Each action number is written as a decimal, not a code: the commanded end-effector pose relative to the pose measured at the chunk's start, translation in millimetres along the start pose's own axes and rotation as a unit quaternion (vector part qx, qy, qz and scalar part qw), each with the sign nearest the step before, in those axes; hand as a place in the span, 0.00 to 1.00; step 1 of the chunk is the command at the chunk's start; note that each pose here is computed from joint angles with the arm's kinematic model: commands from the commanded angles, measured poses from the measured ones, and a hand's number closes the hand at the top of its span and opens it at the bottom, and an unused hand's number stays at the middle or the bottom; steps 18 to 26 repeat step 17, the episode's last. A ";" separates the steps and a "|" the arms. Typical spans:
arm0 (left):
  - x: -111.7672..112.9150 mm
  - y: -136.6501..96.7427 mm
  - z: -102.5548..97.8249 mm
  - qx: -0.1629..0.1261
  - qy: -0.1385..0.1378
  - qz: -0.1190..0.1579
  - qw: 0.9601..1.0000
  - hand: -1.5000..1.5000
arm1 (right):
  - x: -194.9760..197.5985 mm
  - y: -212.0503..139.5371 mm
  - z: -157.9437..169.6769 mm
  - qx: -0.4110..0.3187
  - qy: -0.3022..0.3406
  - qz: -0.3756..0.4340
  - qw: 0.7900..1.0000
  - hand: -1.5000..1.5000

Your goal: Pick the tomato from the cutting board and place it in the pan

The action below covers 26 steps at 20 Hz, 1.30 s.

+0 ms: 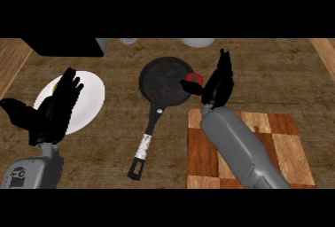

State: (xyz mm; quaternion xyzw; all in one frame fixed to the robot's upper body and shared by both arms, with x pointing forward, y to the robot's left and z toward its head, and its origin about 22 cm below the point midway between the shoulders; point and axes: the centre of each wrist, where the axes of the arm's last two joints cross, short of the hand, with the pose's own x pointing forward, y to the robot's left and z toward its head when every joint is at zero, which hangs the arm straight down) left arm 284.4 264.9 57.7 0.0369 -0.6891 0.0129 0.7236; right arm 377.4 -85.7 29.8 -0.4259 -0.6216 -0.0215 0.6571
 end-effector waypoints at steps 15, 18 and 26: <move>1.4 12.2 0.5 0.023 0.000 0.006 1.000 0.50 | -69.3 -106.3 133.6 0.013 -0.050 -0.147 0.988 0.00; 1.5 -2.9 2.4 0.016 -0.001 0.003 1.000 0.50 | -59.3 -107.7 122.0 0.031 -0.045 -0.140 0.989 0.00; 1.5 -2.9 2.4 0.016 -0.001 0.003 1.000 0.50 | -59.3 -107.7 122.0 0.031 -0.045 -0.140 0.989 0.00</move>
